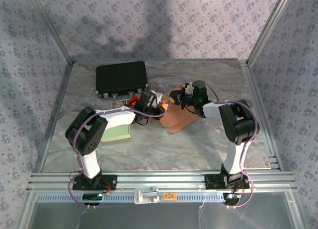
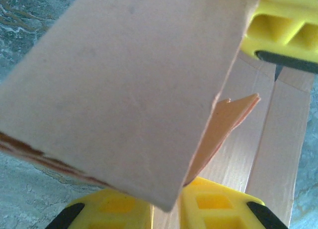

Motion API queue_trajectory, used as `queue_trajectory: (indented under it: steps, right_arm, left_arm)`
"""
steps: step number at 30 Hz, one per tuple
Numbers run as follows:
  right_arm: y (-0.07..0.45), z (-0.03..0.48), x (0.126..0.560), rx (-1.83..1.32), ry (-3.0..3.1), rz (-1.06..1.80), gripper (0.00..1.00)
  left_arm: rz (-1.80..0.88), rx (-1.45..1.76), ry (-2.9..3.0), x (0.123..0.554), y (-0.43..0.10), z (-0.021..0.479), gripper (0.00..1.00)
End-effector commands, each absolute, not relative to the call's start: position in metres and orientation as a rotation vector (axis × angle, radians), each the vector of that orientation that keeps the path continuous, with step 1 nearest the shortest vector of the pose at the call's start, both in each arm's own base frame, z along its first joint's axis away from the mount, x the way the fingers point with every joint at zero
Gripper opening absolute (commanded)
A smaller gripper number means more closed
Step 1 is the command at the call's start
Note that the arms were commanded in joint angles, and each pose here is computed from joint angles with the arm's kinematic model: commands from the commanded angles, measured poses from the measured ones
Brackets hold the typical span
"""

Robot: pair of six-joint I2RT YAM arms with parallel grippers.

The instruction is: Fold the paper box

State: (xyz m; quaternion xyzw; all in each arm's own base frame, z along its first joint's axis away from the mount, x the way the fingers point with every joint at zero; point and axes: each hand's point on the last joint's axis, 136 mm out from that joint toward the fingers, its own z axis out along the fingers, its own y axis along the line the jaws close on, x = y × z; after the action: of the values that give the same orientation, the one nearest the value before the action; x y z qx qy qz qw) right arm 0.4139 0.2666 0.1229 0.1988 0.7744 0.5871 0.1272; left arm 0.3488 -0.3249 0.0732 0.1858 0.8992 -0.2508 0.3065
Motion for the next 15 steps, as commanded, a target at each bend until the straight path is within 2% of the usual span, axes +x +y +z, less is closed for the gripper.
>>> queue_trajectory:
  steps: [1, 9, 15]
  right_arm:
    - [0.2693, 0.1073, 0.3995, 0.641, 2.304, 1.700, 0.00]
    - [0.2726, 0.1059, 0.3975, 0.650, 2.314, 1.701, 0.00]
    - [0.2762, 0.1063, 0.3976, 0.681, 2.303, 1.706, 0.00]
  left_arm:
    - [-0.630, 0.400, 2.337, 0.3681, -0.3184, 0.0716, 0.19]
    - [-0.650, 0.408, 2.328, 0.3688, -0.3225, 0.0712, 0.13]
    - [-0.617, 0.381, 2.325, 0.3739, -0.3229, 0.0721, 0.13]
